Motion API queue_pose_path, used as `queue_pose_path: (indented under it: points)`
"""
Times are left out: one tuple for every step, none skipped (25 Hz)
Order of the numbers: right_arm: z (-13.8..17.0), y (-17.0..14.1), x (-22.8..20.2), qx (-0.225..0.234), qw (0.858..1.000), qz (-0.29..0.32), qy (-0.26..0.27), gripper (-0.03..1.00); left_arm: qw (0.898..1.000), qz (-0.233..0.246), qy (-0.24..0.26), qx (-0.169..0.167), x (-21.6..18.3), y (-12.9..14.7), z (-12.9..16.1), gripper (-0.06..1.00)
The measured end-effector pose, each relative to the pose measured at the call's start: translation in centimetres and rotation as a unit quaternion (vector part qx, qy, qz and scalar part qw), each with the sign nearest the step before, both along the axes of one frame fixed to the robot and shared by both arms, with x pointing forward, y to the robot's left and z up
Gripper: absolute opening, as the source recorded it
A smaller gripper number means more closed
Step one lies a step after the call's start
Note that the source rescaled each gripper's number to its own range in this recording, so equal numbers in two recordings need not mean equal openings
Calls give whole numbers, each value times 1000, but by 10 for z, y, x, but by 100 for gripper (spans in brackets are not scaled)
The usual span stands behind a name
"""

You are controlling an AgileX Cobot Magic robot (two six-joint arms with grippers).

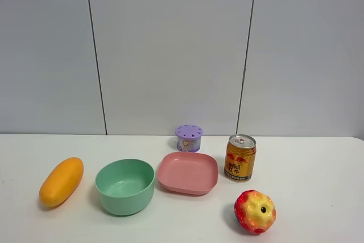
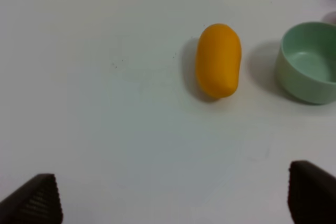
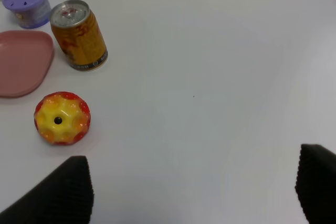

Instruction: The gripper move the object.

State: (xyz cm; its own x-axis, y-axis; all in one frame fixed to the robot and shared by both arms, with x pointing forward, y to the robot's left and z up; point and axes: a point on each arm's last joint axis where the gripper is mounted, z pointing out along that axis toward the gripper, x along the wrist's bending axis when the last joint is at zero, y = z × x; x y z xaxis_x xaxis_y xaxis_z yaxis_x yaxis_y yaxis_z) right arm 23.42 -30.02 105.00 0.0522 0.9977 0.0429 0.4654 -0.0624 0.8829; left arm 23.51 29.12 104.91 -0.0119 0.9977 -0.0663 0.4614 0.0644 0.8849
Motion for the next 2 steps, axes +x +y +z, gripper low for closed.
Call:
queue_pose_path:
  points:
    - [0,0,0,0,1000,0,0,100,1000,0,0,0,0,0,0,79]
    - [0,0,0,0,1000,0,0,100,1000,0,0,0,0,0,0,79]
